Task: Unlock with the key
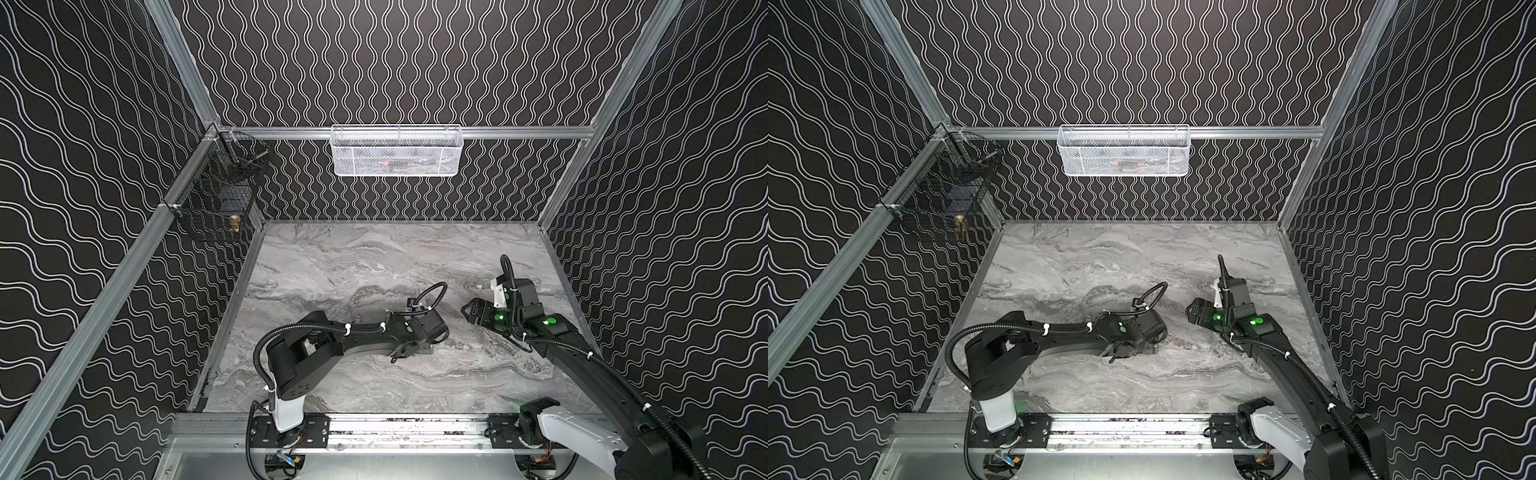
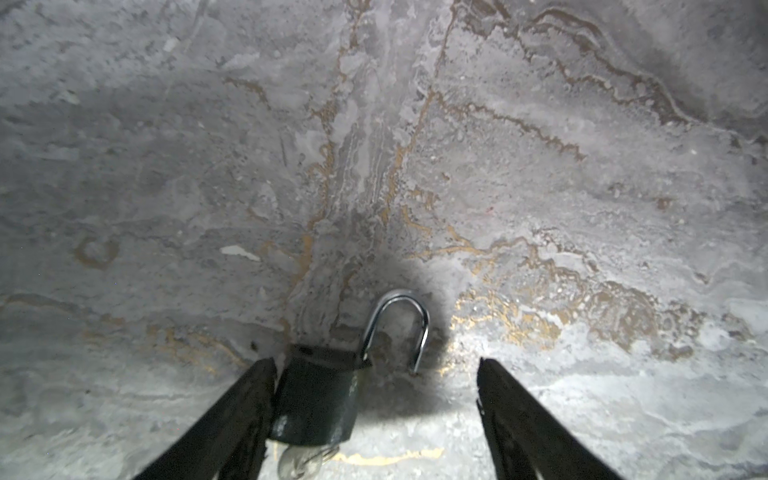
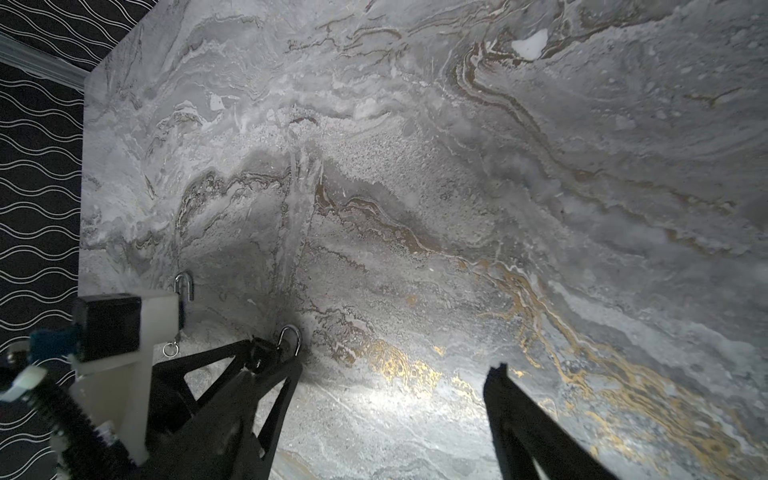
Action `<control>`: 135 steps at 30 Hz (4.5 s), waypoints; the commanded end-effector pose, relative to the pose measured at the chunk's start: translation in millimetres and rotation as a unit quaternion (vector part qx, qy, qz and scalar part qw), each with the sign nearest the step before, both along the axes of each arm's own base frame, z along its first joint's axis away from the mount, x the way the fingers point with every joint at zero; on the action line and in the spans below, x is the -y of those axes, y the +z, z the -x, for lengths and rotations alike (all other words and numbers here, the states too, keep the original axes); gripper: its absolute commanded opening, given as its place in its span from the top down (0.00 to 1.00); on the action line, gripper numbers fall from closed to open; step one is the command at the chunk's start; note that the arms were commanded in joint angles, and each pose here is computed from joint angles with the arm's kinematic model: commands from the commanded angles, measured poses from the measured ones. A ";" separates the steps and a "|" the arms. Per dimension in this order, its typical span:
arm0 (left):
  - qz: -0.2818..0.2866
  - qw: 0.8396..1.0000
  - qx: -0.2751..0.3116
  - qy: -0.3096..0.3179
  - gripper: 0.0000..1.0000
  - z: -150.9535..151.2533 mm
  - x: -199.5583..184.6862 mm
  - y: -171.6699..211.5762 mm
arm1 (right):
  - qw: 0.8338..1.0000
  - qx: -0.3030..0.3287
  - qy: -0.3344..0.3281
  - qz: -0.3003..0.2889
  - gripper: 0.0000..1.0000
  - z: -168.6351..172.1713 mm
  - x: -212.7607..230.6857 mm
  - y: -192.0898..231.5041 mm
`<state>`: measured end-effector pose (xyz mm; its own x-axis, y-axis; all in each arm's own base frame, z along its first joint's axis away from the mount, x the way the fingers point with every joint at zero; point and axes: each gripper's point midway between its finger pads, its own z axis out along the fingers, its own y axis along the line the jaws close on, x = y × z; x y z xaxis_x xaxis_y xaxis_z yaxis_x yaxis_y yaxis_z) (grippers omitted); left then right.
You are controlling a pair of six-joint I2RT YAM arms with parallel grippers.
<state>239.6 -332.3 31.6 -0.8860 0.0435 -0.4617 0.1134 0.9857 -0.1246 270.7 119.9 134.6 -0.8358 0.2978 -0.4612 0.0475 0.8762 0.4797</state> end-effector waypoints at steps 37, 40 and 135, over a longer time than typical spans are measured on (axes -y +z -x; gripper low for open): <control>0.072 0.994 -0.047 -0.063 0.01 51.0 -8.8 -10.9 | 0.992 -0.028 0.083 -0.088 0.20 10.6 -45.1 -13.5; 0.082 0.994 -0.046 -0.057 0.01 51.1 -8.1 -6.7 | 0.990 -0.036 0.103 -0.093 0.25 14.1 -59.2 -19.3; -0.146 0.905 0.384 0.107 0.01 -144.7 -333.3 52.4 | 0.878 0.400 -0.155 0.211 0.01 -104.1 153.1 -9.7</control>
